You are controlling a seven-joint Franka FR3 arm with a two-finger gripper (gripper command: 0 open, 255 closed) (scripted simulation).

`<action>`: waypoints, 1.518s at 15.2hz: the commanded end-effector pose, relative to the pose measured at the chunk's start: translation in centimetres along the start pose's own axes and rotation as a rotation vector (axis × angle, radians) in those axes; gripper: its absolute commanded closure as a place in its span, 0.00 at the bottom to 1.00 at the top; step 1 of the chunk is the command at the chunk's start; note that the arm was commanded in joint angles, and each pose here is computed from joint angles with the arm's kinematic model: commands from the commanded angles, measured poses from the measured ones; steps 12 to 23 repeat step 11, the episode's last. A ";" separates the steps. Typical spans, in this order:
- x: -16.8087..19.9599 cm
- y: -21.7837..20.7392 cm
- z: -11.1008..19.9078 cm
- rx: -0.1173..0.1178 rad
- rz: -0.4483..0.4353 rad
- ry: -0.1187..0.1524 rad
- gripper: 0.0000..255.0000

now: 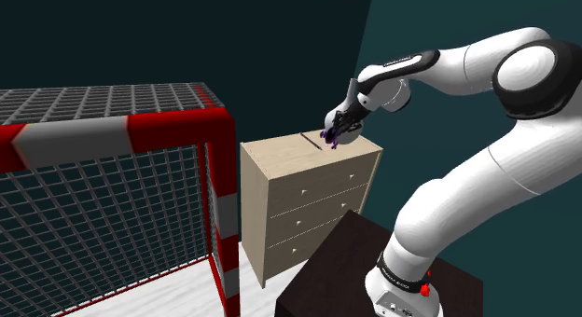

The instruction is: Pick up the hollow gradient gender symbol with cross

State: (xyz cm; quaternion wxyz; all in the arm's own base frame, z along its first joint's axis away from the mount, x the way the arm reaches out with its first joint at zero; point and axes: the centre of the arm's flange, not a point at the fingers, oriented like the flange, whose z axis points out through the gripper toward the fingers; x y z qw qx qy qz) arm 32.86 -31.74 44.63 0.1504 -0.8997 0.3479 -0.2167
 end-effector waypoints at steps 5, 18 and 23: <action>0.8 -1.3 -2.8 0.000 0.000 0.000 1.00; 1.4 -2.2 -4.7 0.000 0.000 0.000 1.00; 1.4 -2.2 -4.7 0.000 0.000 0.000 1.00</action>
